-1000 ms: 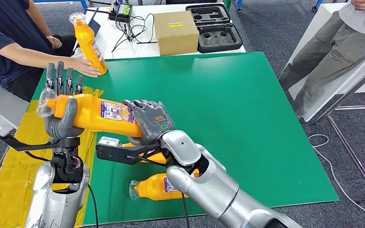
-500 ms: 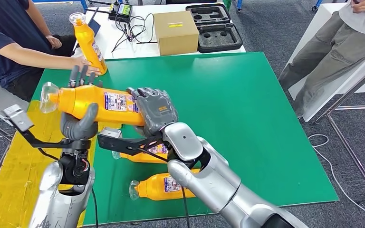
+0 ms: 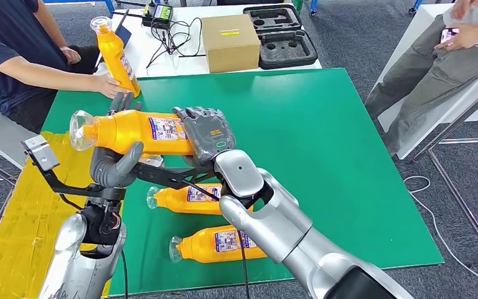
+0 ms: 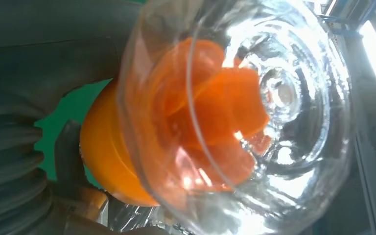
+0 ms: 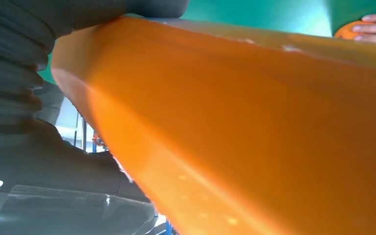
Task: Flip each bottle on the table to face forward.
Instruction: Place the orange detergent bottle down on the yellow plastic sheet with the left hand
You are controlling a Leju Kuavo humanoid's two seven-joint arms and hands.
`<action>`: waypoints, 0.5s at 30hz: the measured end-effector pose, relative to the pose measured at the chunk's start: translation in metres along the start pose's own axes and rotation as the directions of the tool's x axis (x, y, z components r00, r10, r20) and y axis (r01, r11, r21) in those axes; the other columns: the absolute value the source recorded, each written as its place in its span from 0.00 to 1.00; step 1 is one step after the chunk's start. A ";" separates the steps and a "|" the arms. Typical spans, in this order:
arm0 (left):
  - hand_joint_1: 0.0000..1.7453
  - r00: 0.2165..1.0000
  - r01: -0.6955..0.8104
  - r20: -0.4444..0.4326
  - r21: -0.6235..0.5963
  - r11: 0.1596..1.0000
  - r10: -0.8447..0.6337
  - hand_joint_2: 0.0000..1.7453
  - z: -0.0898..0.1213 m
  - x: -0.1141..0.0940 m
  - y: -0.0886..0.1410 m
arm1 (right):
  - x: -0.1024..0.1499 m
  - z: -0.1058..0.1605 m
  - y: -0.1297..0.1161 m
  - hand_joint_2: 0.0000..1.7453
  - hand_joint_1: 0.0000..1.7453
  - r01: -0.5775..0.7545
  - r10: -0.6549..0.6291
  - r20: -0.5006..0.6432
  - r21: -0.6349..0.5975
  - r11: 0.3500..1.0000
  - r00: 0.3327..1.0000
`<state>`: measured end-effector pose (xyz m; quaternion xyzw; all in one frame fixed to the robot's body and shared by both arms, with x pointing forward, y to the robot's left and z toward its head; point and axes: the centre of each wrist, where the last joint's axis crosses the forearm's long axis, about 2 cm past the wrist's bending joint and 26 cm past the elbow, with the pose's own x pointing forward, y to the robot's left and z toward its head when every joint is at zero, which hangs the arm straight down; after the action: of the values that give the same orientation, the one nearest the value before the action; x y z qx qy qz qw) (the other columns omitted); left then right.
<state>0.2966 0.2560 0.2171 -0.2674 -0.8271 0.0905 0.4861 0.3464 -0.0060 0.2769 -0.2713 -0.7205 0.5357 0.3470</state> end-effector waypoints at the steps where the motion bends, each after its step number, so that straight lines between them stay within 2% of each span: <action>1: 0.00 1.000 -0.001 -0.002 -0.002 1.000 0.001 1.00 -0.001 -0.001 0.000 | 0.000 -0.001 0.001 1.00 1.00 0.002 -0.002 -0.002 0.003 1.000 1.000; 8: 0.00 1.000 -0.003 0.006 0.000 1.000 0.003 1.00 -0.005 -0.002 0.001 | 0.002 -0.004 0.003 1.00 1.00 0.026 -0.026 0.002 0.022 0.999 1.000; 15: 0.00 1.000 0.004 0.028 0.028 1.000 -0.005 1.00 -0.004 -0.001 0.005 | 0.017 -0.001 0.010 1.00 1.00 0.051 -0.053 0.042 0.066 0.997 0.998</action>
<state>0.3018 0.2589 0.2163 -0.2576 -0.8331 0.1046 0.4782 0.3367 0.0100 0.2712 -0.2292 -0.7171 0.5553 0.3534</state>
